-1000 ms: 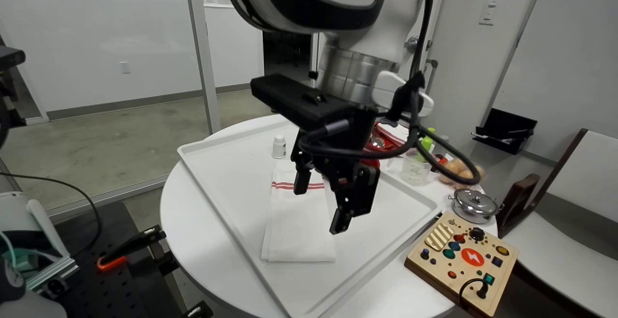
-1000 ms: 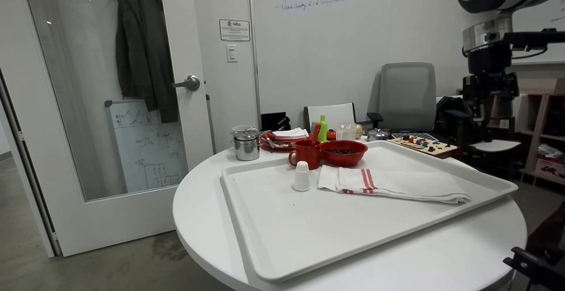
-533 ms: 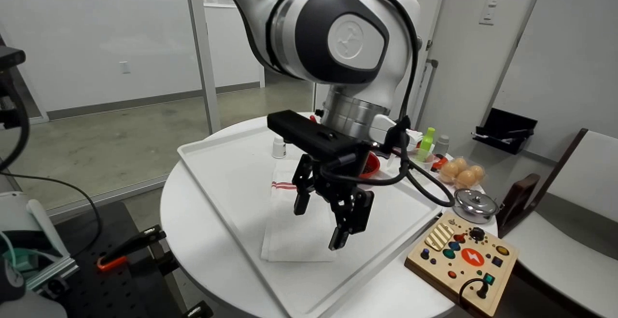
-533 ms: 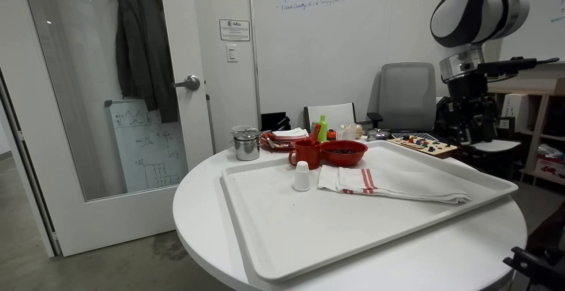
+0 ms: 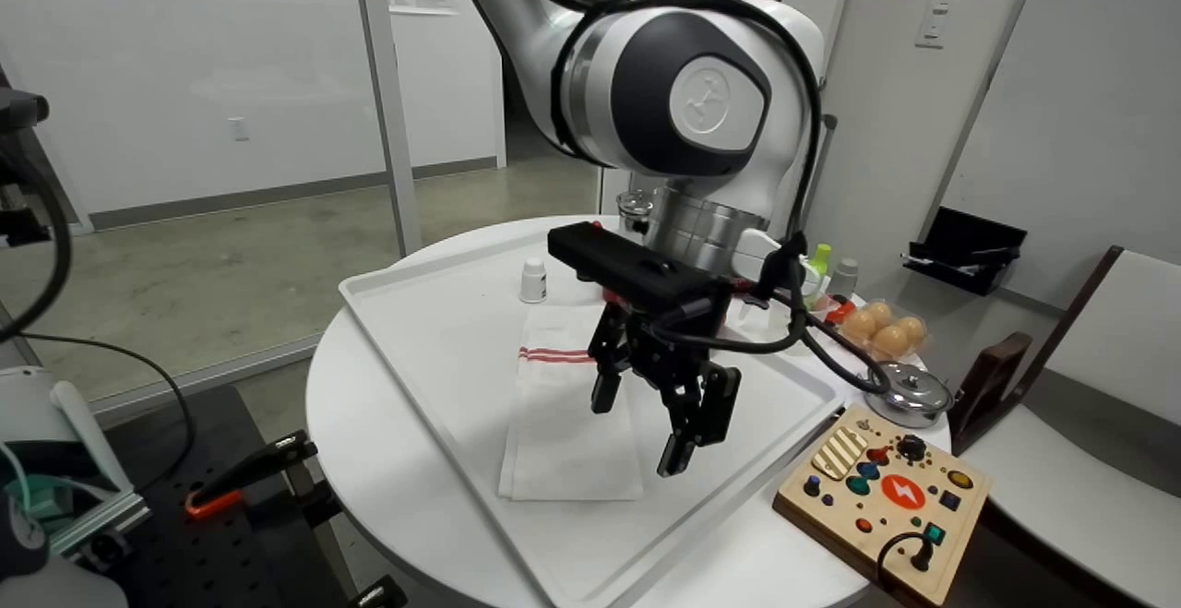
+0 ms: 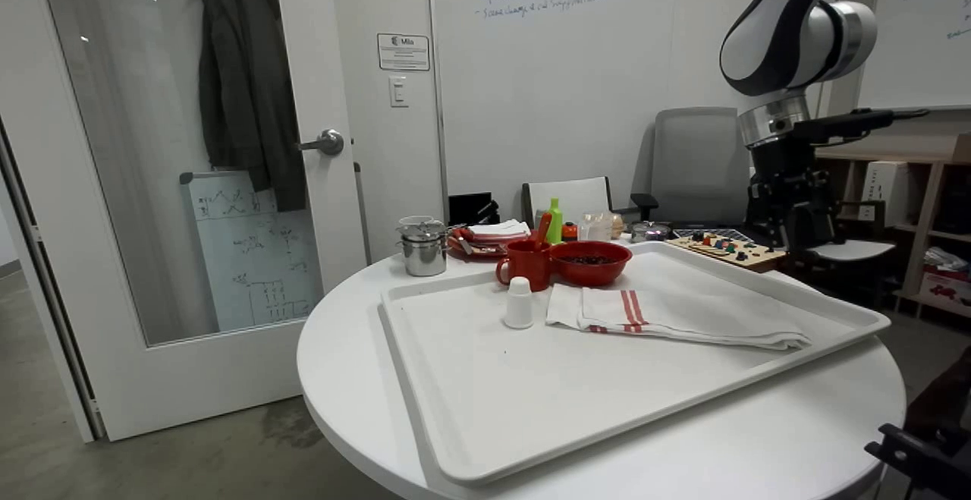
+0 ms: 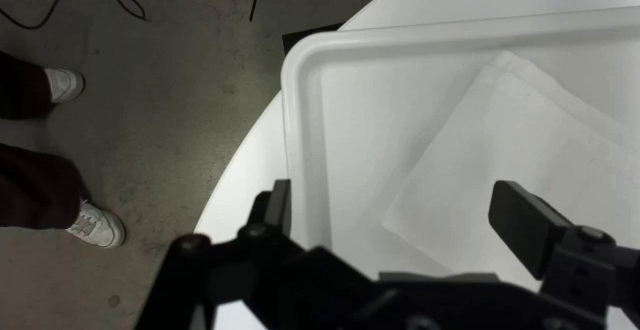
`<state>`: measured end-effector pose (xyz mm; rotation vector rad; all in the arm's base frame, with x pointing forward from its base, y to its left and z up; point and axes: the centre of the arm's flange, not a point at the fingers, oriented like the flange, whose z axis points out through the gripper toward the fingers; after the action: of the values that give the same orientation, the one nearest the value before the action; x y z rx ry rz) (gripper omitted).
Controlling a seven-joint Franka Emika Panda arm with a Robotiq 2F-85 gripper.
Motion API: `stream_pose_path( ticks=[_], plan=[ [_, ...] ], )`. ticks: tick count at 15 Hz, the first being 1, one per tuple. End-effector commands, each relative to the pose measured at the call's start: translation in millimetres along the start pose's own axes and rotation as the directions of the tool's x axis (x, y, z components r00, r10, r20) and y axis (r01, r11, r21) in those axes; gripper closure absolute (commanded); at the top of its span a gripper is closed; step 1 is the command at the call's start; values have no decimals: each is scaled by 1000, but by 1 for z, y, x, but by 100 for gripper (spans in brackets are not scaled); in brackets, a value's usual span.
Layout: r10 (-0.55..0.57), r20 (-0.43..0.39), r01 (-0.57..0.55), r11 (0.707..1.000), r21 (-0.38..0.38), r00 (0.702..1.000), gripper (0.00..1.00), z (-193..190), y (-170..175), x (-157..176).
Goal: Fold the white and red towel from right to left
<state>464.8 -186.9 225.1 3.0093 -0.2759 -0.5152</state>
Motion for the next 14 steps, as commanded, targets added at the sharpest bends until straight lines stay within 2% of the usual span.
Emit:
stream_pose_path(
  ticks=[1,5,9,14],
  plan=[
    [105,-117,-106,994,-5,988,0,-7,2,-14],
    [213,-249,-180,972,149,945,0,13,-8,-2],
    [265,-197,-210,942,262,944,0,45,-24,4],
    [280,-172,-223,930,292,944,0,83,-43,-3]
  ],
)
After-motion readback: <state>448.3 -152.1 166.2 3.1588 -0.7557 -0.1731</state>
